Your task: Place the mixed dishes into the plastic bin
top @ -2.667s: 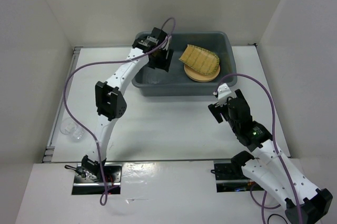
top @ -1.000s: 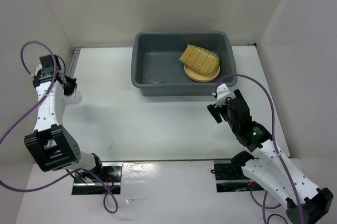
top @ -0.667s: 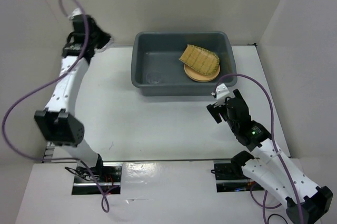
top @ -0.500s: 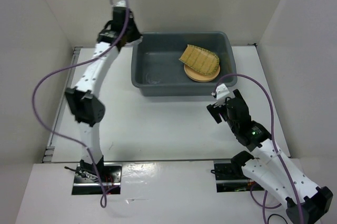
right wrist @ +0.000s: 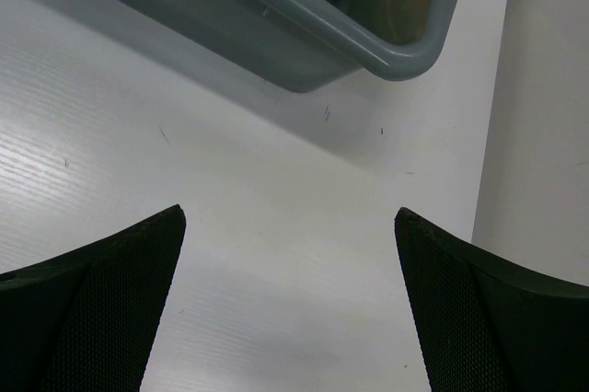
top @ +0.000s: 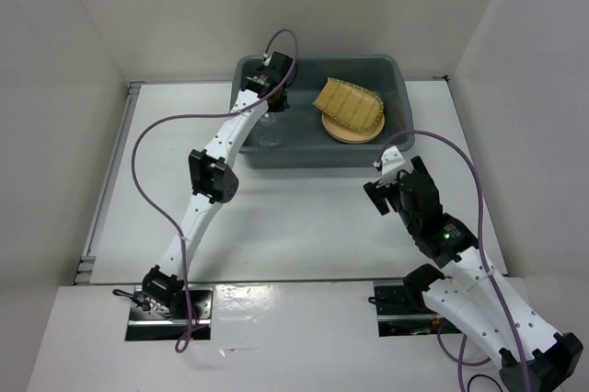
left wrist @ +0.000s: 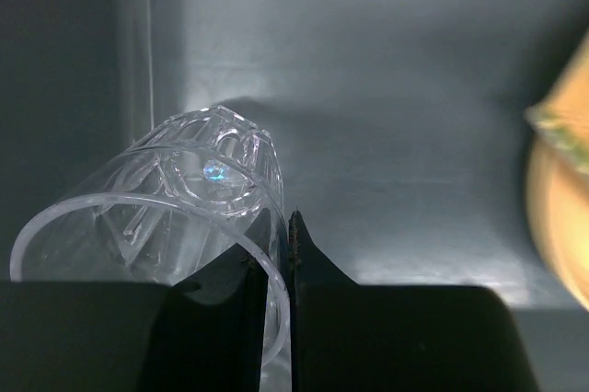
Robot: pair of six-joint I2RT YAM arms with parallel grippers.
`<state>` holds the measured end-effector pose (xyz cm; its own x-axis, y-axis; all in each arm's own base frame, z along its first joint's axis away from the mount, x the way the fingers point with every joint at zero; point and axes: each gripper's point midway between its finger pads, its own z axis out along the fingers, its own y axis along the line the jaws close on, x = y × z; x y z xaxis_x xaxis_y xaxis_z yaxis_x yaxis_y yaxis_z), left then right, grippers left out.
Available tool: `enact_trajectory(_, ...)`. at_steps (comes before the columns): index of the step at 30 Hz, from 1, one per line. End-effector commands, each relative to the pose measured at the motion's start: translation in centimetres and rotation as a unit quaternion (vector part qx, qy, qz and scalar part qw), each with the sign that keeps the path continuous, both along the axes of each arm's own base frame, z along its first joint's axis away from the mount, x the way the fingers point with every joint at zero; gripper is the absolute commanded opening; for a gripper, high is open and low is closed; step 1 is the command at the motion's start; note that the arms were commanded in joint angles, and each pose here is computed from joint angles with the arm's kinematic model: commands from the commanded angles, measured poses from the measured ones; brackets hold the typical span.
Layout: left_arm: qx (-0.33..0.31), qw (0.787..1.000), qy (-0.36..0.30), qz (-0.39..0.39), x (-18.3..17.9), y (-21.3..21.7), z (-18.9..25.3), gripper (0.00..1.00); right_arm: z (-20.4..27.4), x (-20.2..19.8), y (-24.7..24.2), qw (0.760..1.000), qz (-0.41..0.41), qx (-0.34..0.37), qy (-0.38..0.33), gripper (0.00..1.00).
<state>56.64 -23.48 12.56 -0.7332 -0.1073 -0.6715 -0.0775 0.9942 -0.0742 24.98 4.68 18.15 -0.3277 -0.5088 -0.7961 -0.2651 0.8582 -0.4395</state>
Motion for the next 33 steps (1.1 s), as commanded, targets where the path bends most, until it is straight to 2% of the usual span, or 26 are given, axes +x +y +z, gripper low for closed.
enact_trajectory(1,0.010,1.000,-0.013,0.007,0.5,1.2,0.8,0.00,1.3,0.5,-0.2,0.999,-0.014,0.017,-0.030,0.99)
enact_trajectory(3,0.006,1.000,0.012,-0.005,0.1,0.7,-1.0,0.02,1.3,0.5,-0.2,0.999,-0.014,0.017,-0.030,0.99)
enact_trajectory(6,-0.006,1.000,0.016,-0.023,0.2,0.4,-1.0,0.17,1.2,0.6,-0.6,0.999,-0.025,0.012,-0.033,0.99)
enact_trajectory(7,-0.014,1.000,0.009,-0.022,0.6,0.7,-0.6,0.25,1.2,0.6,-0.6,0.999,-0.025,0.012,-0.033,0.99)
enact_trajectory(8,-0.018,0.999,0.001,-0.028,0.8,0.5,-0.1,0.52,1.2,0.6,-0.6,0.999,-0.025,0.012,-0.033,0.99)
enact_trajectory(10,-0.039,0.998,-0.034,-0.035,1.1,0.1,3.4,0.75,1.2,0.6,-0.8,0.999,-0.033,0.014,-0.034,0.99)
enact_trajectory(11,-0.045,0.997,-0.049,-0.035,1.1,0.0,4.9,0.92,1.2,0.7,-0.9,0.999,-0.037,0.012,-0.035,0.99)
enact_trajectory(12,-0.046,0.996,-0.077,-0.026,1.5,0.4,6.9,1.00,1.2,0.7,-0.9,0.998,-0.039,0.018,-0.035,0.99)
enact_trajectory(13,-0.039,0.991,-0.128,-0.001,1.6,1.2,11.1,1.00,1.2,0.7,-1.0,0.998,-0.044,0.016,-0.036,0.99)
enact_trajectory(15,-0.033,0.979,-0.201,0.023,1.4,1.1,16.5,1.00,1.1,0.9,-1.2,0.998,-0.053,0.016,-0.036,0.99)
enact_trajectory(16,-0.021,0.961,-0.265,0.075,0.5,3.3,22.1,1.00,0.9,1.0,-1.1,0.998,-0.055,0.018,-0.032,0.99)
enact_trajectory(18,-0.028,0.938,-0.311,0.149,-1.5,6.1,27.0,1.00,1.2,0.9,-0.6,0.999,-0.035,0.023,-0.026,0.99)
enact_trajectory(19,-0.058,0.924,-0.322,0.199,-3.8,8.4,29.7,1.00,1.6,1.0,-0.7,0.999,-0.036,0.027,-0.024,0.99)
enact_trajectory(21,-0.088,0.906,-0.313,0.272,-6.7,13.5,31.6,1.00,1.8,1.0,-0.7,0.999,-0.031,0.028,-0.016,0.99)
enact_trajectory(22,-0.083,0.911,-0.270,0.300,-8.5,14.9,29.6,1.00,1.6,0.9,-0.5,0.999,-0.023,0.022,-0.010,0.99)
enact_trajectory(24,-0.017,0.926,-0.257,0.277,-9.1,16.3,29.4,1.00,2.6,0.8,-0.6,1.000,-0.021,0.019,-0.013,0.99)
enact_trajectory(25,0.002,0.937,-0.238,0.257,-9.7,14.4,28.3,1.00,2.3,1.0,-0.7,0.999,-0.028,0.019,-0.001,0.99)
enact_trajectory(26,-0.007,0.938,-0.229,0.261,-11.4,14.9,29.0,1.00,2.1,0.8,-0.8,0.999,-0.028,0.011,0.014,0.99)
enact_trajectory(27,0.010,0.938,-0.218,0.269,-11.8,14.9,28.1,1.00,2.8,0.9,-0.5,0.999,-0.027,0.021,0.017,0.99)
enact_trajectory(28,0.074,0.948,-0.171,0.258,-12.2,13.5,23.6,1.00,2.5,1.3,-0.6,0.999,-0.035,0.021,0.026,0.99)
enact_trajectory(29,0.094,0.940,-0.185,0.272,-14.2,14.7,24.5,1.00,2.3,1.4,-0.6,0.999,-0.035,0.019,0.030,0.99)
enact_trajectory(31,0.066,0.944,-0.201,0.251,-14.3,13.8,22.6,1.00,3.3,1.7,-0.9,0.998,-0.050,0.028,0.020,0.99)
enact_trajectory(32,0.067,0.965,-0.164,0.192,-18.1,14.4,18.5,1.00,4.4,1.9,-0.8,0.998,-0.050,0.034,0.008,0.99)
enact_trajectory(33,-0.002,0.957,-0.227,0.179,-17.7,13.4,19.7,1.00,5.2,2.0,-0.4,0.998,-0.044,0.046,0.001,0.99)
